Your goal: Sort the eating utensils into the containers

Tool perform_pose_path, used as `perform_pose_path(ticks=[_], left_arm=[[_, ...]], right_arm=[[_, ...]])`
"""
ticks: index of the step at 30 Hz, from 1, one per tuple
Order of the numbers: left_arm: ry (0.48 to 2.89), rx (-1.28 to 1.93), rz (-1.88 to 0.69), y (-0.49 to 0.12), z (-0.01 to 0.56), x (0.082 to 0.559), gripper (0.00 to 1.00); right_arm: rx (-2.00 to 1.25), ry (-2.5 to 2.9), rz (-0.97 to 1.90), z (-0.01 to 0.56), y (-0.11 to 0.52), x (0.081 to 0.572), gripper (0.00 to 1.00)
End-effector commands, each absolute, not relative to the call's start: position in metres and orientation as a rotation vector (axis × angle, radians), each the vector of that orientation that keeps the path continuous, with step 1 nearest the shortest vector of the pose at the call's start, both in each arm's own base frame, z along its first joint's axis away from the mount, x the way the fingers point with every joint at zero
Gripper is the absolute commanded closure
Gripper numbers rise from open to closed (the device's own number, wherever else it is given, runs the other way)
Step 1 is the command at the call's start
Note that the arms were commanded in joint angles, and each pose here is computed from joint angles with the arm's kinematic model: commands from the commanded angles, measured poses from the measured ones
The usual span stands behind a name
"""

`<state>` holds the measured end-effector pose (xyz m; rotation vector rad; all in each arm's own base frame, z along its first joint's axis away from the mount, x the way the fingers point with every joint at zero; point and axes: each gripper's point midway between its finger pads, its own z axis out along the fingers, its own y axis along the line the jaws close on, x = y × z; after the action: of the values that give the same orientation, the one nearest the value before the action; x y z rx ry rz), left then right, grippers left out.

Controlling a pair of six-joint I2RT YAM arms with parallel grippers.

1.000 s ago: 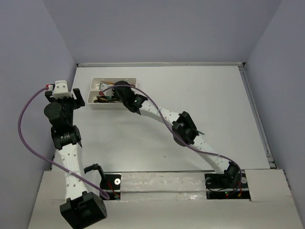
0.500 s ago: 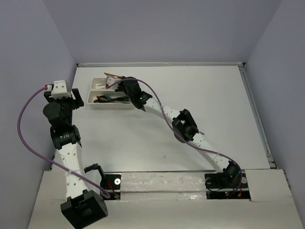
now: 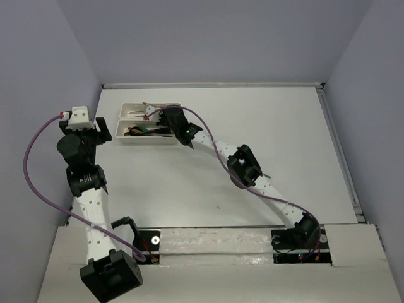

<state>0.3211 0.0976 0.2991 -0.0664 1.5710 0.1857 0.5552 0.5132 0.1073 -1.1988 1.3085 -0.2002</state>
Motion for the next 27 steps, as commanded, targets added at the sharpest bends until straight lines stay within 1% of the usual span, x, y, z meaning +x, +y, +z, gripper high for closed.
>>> perform_pose_path(ticks=[1, 3, 4, 7, 9, 12, 16, 19, 20, 21, 23, 24, 25, 26, 27], left_arm=[[1.506, -0.039, 0.192, 0.096, 0.321, 0.322, 0.19], [1.507, -0.040, 0.191, 0.096, 0.320, 0.322, 0.19], [1.507, -0.040, 0.191, 0.096, 0.320, 0.322, 0.19], [1.506, -0.038, 0.190, 0.095, 0.321, 0.322, 0.19], [1.504, -0.037, 0.189, 0.095, 0.321, 0.321, 0.19], [1.504, -0.037, 0.191, 0.095, 0.321, 0.321, 0.19], [1.503, -0.035, 0.191, 0.095, 0.321, 0.321, 0.19], [1.506, -0.035, 0.191, 0.095, 0.320, 0.321, 0.19], [1.506, -0.035, 0.191, 0.095, 0.320, 0.321, 0.19], [1.507, -0.035, 0.191, 0.095, 0.320, 0.321, 0.19], [1.510, -0.032, 0.186, 0.094, 0.318, 0.321, 0.19], [1.512, -0.030, 0.186, 0.094, 0.318, 0.322, 0.19], [1.512, -0.024, 0.180, 0.093, 0.318, 0.321, 0.19], [1.512, -0.022, 0.176, 0.092, 0.318, 0.322, 0.19], [1.511, -0.019, 0.171, 0.091, 0.318, 0.321, 0.19]], right_arm=[[-1.153, 1.328, -0.169, 0.113, 0.513, 0.557, 0.95], [-1.144, 1.328, -0.157, 0.114, 0.515, 0.557, 0.85], [-1.140, 1.327, -0.153, 0.115, 0.515, 0.557, 0.75], [-1.110, 1.336, -0.128, 0.118, 0.513, 0.561, 0.60], [-1.099, 1.335, -0.108, 0.121, 0.515, 0.560, 0.55], [-1.078, 1.331, -0.079, 0.129, 0.518, 0.560, 0.52], [-1.053, 1.335, -0.068, 0.137, 0.518, 0.560, 0.52], [-1.020, 1.343, -0.054, 0.156, 0.515, 0.558, 0.52], [-1.008, 1.389, -0.024, 0.153, 0.513, 0.555, 0.51], [-0.979, 1.396, 0.018, 0.185, 0.511, 0.548, 0.47], [-0.945, 1.495, 0.123, 0.202, 0.505, 0.530, 0.41], [-0.975, 1.561, 0.144, 0.188, 0.498, 0.519, 0.38], [-0.936, 1.560, 0.204, 0.240, 0.486, 0.500, 0.35], [-0.942, 1.588, 0.220, 0.248, 0.476, 0.488, 0.34], [-0.933, 1.620, 0.220, 0.266, 0.450, 0.473, 0.33]])
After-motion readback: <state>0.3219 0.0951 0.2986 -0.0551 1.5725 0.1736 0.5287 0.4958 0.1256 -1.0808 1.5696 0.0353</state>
